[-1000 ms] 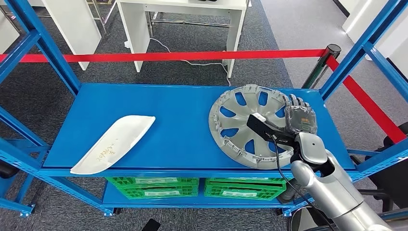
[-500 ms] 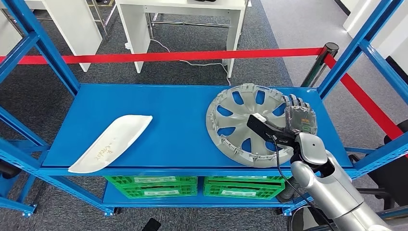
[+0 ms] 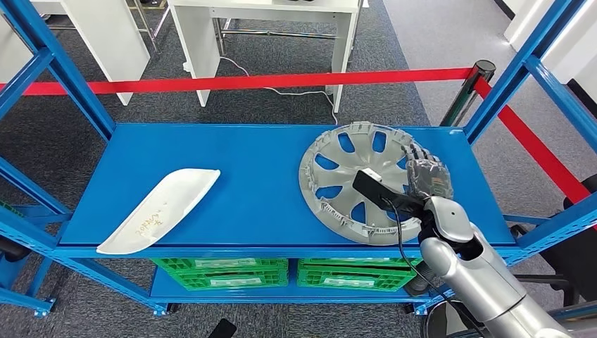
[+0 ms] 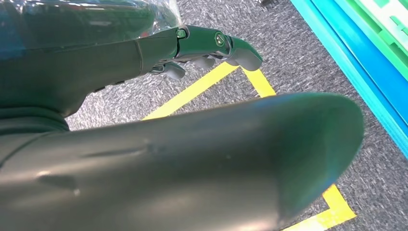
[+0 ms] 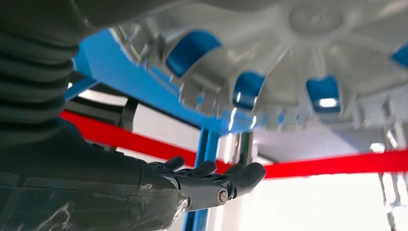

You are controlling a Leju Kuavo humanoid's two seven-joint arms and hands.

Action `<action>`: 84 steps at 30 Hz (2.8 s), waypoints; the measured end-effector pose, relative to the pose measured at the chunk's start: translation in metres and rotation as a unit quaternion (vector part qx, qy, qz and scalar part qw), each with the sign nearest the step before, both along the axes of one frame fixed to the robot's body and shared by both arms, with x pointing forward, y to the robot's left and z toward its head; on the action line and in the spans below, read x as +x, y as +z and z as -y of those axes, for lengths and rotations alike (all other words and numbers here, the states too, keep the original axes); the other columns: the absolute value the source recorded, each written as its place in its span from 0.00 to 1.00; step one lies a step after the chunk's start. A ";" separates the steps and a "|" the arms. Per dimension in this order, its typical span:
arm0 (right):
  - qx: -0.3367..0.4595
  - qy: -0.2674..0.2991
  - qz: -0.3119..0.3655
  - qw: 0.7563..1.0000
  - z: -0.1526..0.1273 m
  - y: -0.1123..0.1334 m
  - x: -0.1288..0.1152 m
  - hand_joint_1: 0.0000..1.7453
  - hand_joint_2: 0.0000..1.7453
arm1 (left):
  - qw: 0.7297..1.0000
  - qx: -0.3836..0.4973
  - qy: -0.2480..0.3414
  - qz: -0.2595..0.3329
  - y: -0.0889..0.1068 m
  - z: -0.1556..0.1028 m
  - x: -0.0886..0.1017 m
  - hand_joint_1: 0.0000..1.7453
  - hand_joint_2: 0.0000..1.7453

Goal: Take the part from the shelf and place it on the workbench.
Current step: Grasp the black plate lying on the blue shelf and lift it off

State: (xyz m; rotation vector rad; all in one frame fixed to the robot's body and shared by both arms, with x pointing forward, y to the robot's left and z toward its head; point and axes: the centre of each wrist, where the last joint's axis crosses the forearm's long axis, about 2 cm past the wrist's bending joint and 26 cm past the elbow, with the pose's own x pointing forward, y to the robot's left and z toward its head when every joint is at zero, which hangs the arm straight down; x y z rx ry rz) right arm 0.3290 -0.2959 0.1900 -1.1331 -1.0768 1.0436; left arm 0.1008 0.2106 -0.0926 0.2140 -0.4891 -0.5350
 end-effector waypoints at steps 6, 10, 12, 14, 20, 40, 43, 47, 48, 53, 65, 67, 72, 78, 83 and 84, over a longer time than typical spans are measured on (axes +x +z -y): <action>0.050 0.063 -0.036 0.996 -0.013 -0.005 -0.003 0.00 1.00 | 1.000 0.000 -0.008 0.003 0.001 0.000 0.003 0.00 0.00; 0.112 0.105 -0.035 0.988 -0.027 -0.012 -0.007 0.00 1.00 | 1.000 -0.001 -0.015 0.004 0.001 0.001 0.004 0.00 0.00; 0.123 0.115 -0.040 0.985 -0.032 -0.017 -0.010 0.00 1.00 | 1.000 0.000 -0.017 0.004 0.001 0.001 0.004 0.00 0.00; 0.127 0.121 -0.047 0.983 -0.037 -0.021 -0.012 0.00 1.00 | 1.000 0.002 -0.018 0.004 0.001 0.001 0.004 0.00 0.00; 0.134 0.134 -0.071 0.979 -0.046 -0.030 -0.016 0.00 1.00 | 1.000 0.005 -0.023 0.002 0.001 0.001 0.005 0.00 0.00; 0.121 0.172 -0.220 0.953 -0.075 -0.059 -0.015 0.00 1.00 | 0.999 0.012 -0.036 0.003 0.004 0.006 0.014 0.00 0.00; 0.101 0.173 -0.227 0.953 -0.076 -0.063 -0.013 0.00 1.00 | 0.999 0.013 -0.035 0.005 0.005 0.006 0.015 0.00 0.00; 0.080 0.173 -0.230 0.954 -0.078 -0.066 -0.012 0.51 1.00 | 0.999 0.014 -0.034 0.006 0.005 0.007 0.015 0.00 0.00; 0.077 0.173 -0.230 0.955 -0.078 -0.067 -0.012 0.76 1.00 | 0.999 0.015 -0.034 0.007 0.005 0.007 0.015 0.00 0.00; 0.062 0.178 -0.232 0.954 -0.081 -0.068 -0.013 1.00 1.00 | 0.999 0.018 -0.032 0.009 0.005 0.006 0.015 0.00 0.00; 0.043 0.185 -0.228 0.955 -0.083 -0.068 -0.010 1.00 1.00 | 0.999 0.019 -0.029 0.010 0.005 0.006 0.014 0.00 0.00; 0.042 0.186 -0.226 0.955 -0.083 -0.069 -0.010 1.00 1.00 | 0.999 0.019 -0.029 0.010 0.005 0.006 0.014 0.00 0.00; 0.039 0.191 -0.217 0.957 -0.084 -0.070 -0.010 1.00 1.00 | 0.999 0.019 -0.028 0.011 0.005 0.006 0.014 0.00 0.00; 0.034 0.197 -0.206 0.958 -0.086 -0.072 -0.013 1.00 1.00 | 0.999 0.018 -0.027 0.012 0.005 0.006 0.014 0.00 0.00; 0.034 0.202 -0.195 0.959 -0.087 -0.074 -0.015 1.00 1.00 | 0.999 0.018 -0.024 0.013 0.004 0.005 0.014 0.00 0.00; 0.035 0.202 -0.192 0.960 -0.087 -0.074 -0.015 1.00 1.00 | 0.999 0.017 -0.023 0.013 0.004 0.005 0.014 0.00 0.00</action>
